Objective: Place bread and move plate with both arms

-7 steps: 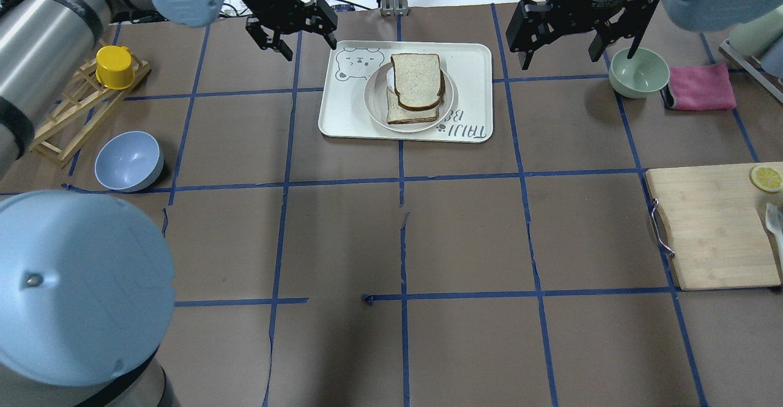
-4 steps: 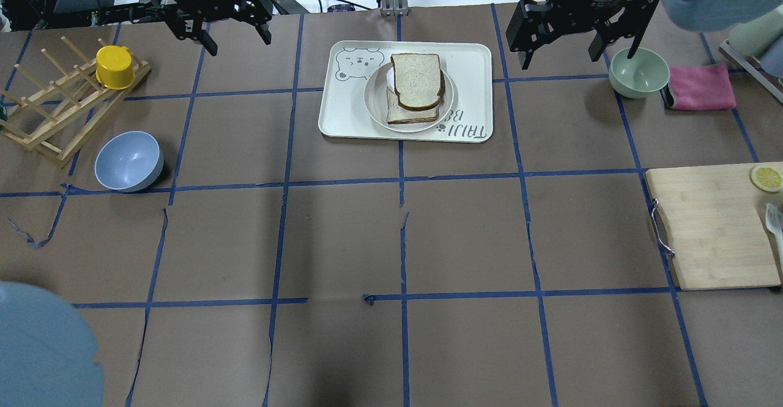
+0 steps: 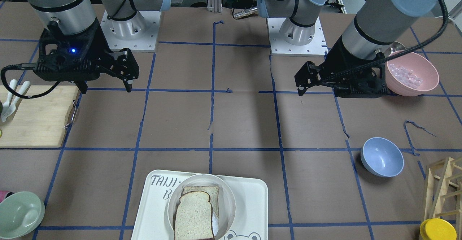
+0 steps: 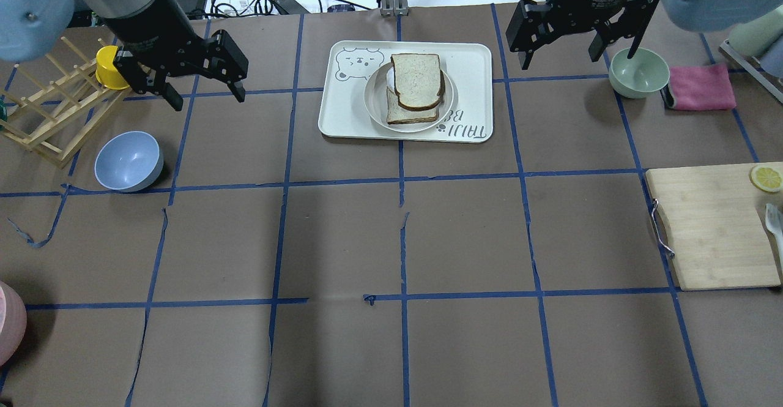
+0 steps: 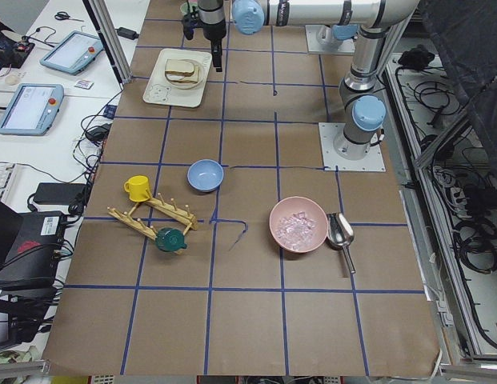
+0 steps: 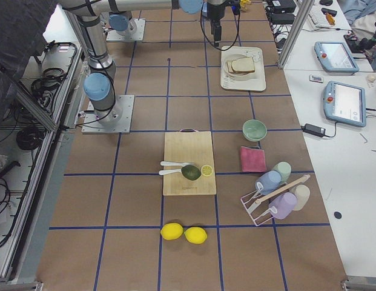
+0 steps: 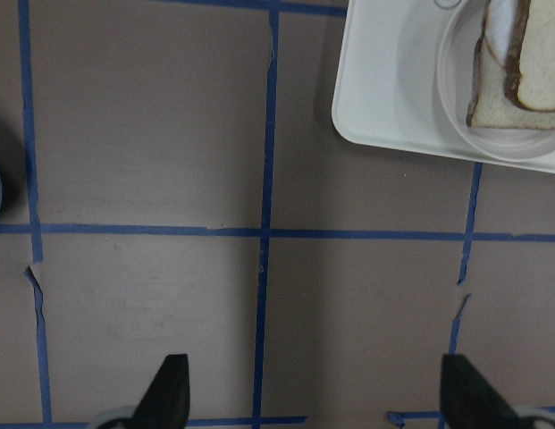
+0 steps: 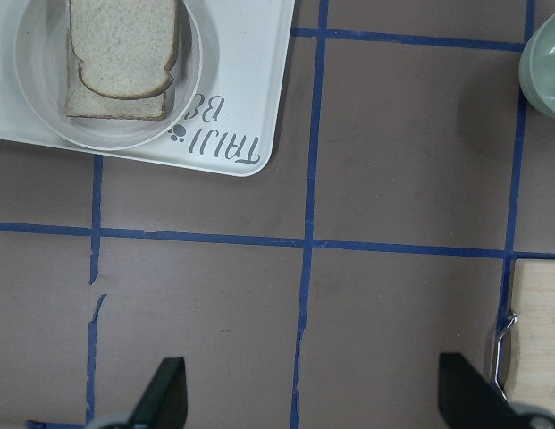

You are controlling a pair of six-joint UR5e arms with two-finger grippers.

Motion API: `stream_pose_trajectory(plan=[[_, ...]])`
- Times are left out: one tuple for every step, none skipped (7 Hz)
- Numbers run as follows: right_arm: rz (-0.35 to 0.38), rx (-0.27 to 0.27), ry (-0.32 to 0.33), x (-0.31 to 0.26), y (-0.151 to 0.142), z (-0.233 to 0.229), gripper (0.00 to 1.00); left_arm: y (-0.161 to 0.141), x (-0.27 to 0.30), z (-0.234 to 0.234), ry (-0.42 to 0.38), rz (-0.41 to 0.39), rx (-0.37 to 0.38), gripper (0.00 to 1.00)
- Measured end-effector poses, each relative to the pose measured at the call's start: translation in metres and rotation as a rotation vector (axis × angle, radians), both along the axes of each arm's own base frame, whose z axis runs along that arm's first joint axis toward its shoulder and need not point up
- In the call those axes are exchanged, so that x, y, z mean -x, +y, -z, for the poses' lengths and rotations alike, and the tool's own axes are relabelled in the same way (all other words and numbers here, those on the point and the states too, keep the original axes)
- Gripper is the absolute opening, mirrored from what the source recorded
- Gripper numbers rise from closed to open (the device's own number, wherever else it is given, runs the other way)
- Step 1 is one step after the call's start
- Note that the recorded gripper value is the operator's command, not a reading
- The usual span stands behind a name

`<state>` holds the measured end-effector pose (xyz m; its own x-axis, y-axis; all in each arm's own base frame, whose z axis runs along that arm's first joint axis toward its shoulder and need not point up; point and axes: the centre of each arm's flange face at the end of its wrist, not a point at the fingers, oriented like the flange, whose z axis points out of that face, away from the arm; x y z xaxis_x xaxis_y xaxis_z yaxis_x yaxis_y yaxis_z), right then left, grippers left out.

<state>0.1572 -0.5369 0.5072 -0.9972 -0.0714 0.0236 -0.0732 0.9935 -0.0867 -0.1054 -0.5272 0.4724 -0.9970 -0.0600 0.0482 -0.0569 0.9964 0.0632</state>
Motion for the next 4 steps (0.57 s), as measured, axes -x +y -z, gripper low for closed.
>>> stream_pose_trajectory(plan=[[0.0,0.0,0.0,0.0,0.0,0.0,1.0,0.021,-0.002,-0.003,-0.04,-0.003,0.001,1.0],[0.0,0.001,0.0,0.0,0.0,0.0,1.0,0.034,-0.002,-0.005,-0.06,-0.017,0.0,1.0],[0.0,0.001,0.0,0.0,0.0,0.0,1.0,0.039,-0.002,-0.005,-0.067,-0.033,-0.001,1.0],[0.0,0.0,0.0,0.0,0.0,0.0,1.0,0.042,-0.001,-0.004,-0.069,-0.041,-0.001,1.0]])
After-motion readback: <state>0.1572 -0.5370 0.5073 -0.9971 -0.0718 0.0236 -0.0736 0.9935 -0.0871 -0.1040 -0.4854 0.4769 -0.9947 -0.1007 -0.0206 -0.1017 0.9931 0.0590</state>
